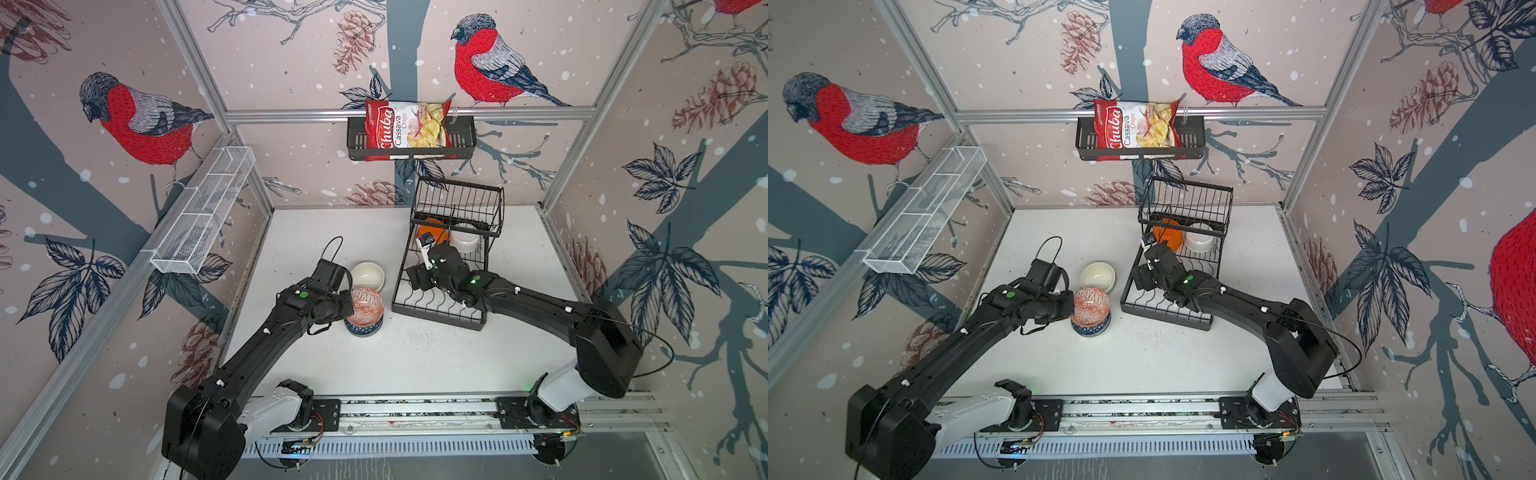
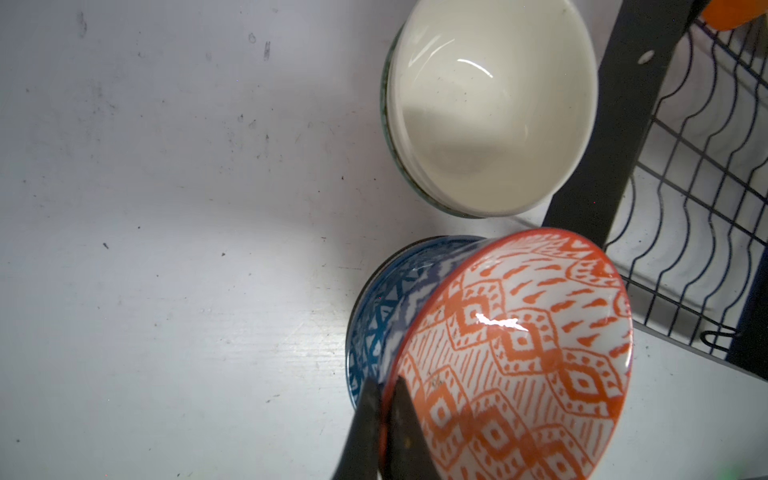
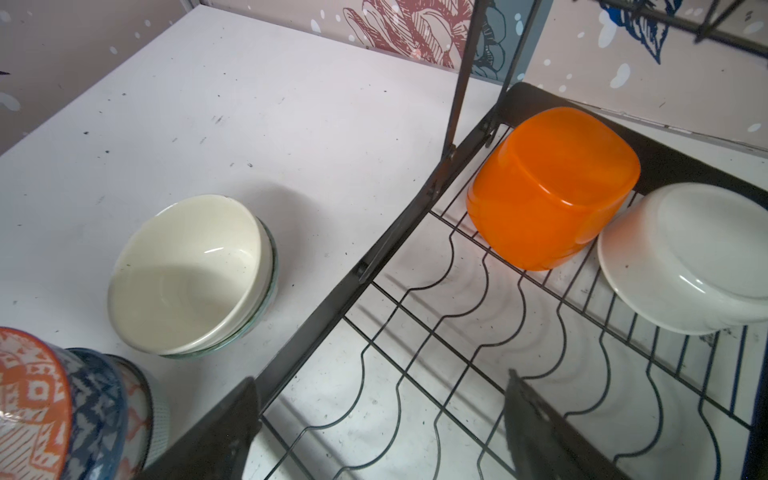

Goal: Load the bowls into the dish rack
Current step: 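Lift the orange patterned bowl off the blue bowl with left gripper, then carry the patterned bowl toward the rack while right gripper approaches it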

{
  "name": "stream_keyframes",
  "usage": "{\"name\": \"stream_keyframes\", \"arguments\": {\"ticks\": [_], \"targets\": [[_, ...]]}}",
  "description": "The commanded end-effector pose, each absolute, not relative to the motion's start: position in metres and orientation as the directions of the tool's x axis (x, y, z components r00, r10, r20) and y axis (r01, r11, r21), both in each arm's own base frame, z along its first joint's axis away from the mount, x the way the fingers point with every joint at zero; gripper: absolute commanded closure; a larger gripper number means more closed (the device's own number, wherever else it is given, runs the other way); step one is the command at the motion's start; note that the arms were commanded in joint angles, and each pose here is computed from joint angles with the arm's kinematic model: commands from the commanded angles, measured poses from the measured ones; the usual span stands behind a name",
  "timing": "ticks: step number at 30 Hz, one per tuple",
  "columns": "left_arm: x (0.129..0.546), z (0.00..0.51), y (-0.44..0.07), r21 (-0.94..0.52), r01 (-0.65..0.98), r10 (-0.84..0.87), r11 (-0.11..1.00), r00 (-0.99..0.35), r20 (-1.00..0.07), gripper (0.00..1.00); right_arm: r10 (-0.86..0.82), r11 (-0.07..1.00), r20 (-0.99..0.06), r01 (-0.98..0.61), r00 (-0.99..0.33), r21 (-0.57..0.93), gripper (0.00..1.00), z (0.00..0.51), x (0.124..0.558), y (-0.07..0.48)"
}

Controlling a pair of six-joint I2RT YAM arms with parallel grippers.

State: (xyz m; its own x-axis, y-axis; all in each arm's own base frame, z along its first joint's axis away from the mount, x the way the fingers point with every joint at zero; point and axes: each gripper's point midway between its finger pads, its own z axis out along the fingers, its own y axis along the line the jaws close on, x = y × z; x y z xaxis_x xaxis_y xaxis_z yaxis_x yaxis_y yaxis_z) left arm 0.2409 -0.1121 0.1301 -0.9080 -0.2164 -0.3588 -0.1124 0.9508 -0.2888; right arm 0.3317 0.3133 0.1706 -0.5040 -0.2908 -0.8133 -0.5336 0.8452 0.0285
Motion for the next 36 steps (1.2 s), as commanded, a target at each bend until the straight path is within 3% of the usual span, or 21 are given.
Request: {"name": "stream_keyframes", "arguments": {"ticks": [1, 15, 36], "targets": [[0.252, 0.149, -0.128, -0.363, -0.029, -0.190, 0.932, -0.889, -0.416, 1.00, -0.256, 0.832, -0.825, -0.549, -0.505, 0.078, 0.09, 0.184, 0.331, 0.316], [0.289, 0.210, -0.174, -0.549, 0.161, -0.211, 0.820, -0.806, -0.553, 1.00, -0.125, 0.751, -0.813, -0.590, -0.568, 0.296, 0.08, 0.221, 0.326, 0.296], [0.345, 0.241, -0.247, -0.652, 0.382, -0.168, 0.655, -0.767, -0.619, 1.00, -0.005, 0.595, -0.807, -0.650, -0.590, 0.472, 0.06, 0.258, 0.305, 0.274]]}}
